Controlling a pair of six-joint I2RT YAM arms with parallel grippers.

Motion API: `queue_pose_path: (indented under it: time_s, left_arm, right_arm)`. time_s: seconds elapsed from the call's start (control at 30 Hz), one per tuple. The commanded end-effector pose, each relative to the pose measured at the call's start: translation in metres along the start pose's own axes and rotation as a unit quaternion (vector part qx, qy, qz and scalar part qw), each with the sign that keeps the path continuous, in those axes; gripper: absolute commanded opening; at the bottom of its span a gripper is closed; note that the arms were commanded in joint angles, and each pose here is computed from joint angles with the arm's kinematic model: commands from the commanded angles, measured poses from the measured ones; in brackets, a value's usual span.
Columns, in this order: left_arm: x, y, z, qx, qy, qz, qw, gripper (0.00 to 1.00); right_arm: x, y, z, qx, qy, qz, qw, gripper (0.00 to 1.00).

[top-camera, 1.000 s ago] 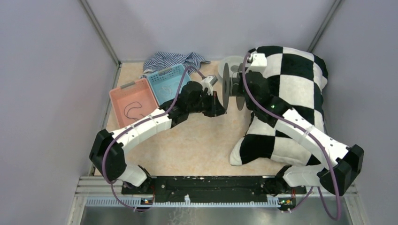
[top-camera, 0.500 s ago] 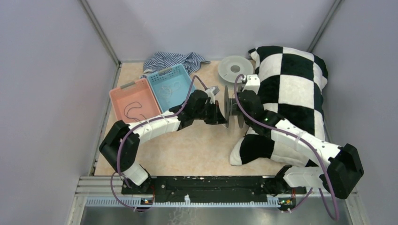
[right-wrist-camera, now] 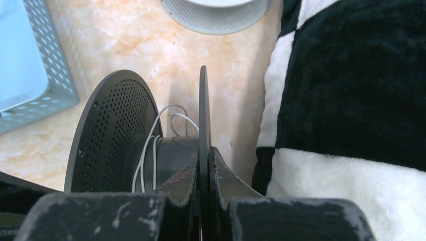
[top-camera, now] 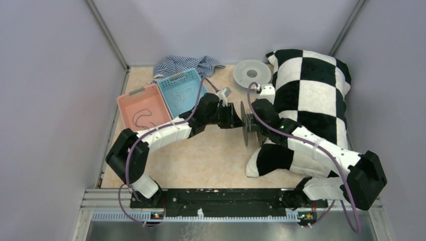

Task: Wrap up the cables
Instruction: Wrap the cable around the cable reel.

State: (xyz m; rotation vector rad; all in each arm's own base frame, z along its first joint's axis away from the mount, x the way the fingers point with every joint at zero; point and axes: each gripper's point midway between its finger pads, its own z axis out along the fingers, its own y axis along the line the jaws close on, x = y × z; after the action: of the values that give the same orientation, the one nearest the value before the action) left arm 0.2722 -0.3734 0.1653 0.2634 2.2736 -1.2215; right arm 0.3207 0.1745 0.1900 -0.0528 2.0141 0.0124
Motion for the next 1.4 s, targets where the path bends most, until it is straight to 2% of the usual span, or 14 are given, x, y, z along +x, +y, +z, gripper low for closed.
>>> queue_pose_path:
  time_s: [0.0,0.1,0.23,0.4,0.57,0.77,0.87,1.07,1.17,1.27,1.37]
  left_arm:
    - [-0.038,-0.061,-0.011,0.1,-0.062,0.041,0.992,0.41]
    - [-0.042,-0.062,-0.022,0.097,-0.079,0.084,0.989,0.45]
    - [-0.056,-0.062,-0.05,0.074,-0.135,0.16,0.975,0.5]
    - [-0.07,-0.059,-0.087,0.046,-0.213,0.232,0.948,0.56]
    - [-0.076,-0.042,-0.113,-0.006,-0.259,0.273,0.926,0.66]
    - [-0.066,-0.025,-0.124,-0.027,-0.274,0.303,0.912,0.67]
    - [-0.068,-0.022,-0.133,-0.032,-0.299,0.326,0.896,0.69]
    - [-0.093,-0.016,-0.155,-0.085,-0.365,0.358,0.855,0.9]
    - [-0.105,-0.024,-0.159,-0.095,-0.366,0.392,0.838,0.94]
    - [-0.117,-0.031,-0.16,-0.101,-0.341,0.402,0.844,0.96]
    - [-0.117,-0.045,-0.172,-0.062,-0.315,0.423,0.847,0.97]
  right_arm:
    - [-0.036,0.039,-0.012,-0.068,-0.031,0.068,0.995,0.0]
    - [-0.044,0.037,-0.014,-0.063,-0.033,0.063,0.996,0.0]
    - [-0.058,0.036,-0.021,-0.061,-0.035,0.064,0.995,0.0]
    - [-0.1,0.039,-0.041,-0.098,-0.093,0.08,0.988,0.0]
    - [-0.154,0.039,-0.066,-0.114,-0.131,0.08,0.982,0.0]
    - [-0.214,0.037,-0.098,-0.134,-0.178,0.085,0.971,0.0]
    - [-0.237,0.037,-0.114,-0.15,-0.196,0.092,0.965,0.0]
    - [-0.271,0.044,-0.156,-0.218,-0.212,0.097,0.948,0.0]
    - [-0.279,0.049,-0.179,-0.263,-0.212,0.091,0.937,0.0]
    - [-0.274,0.054,-0.198,-0.308,-0.206,0.062,0.927,0.0]
    - [-0.262,0.049,-0.22,-0.343,-0.219,0.023,0.913,0.0]
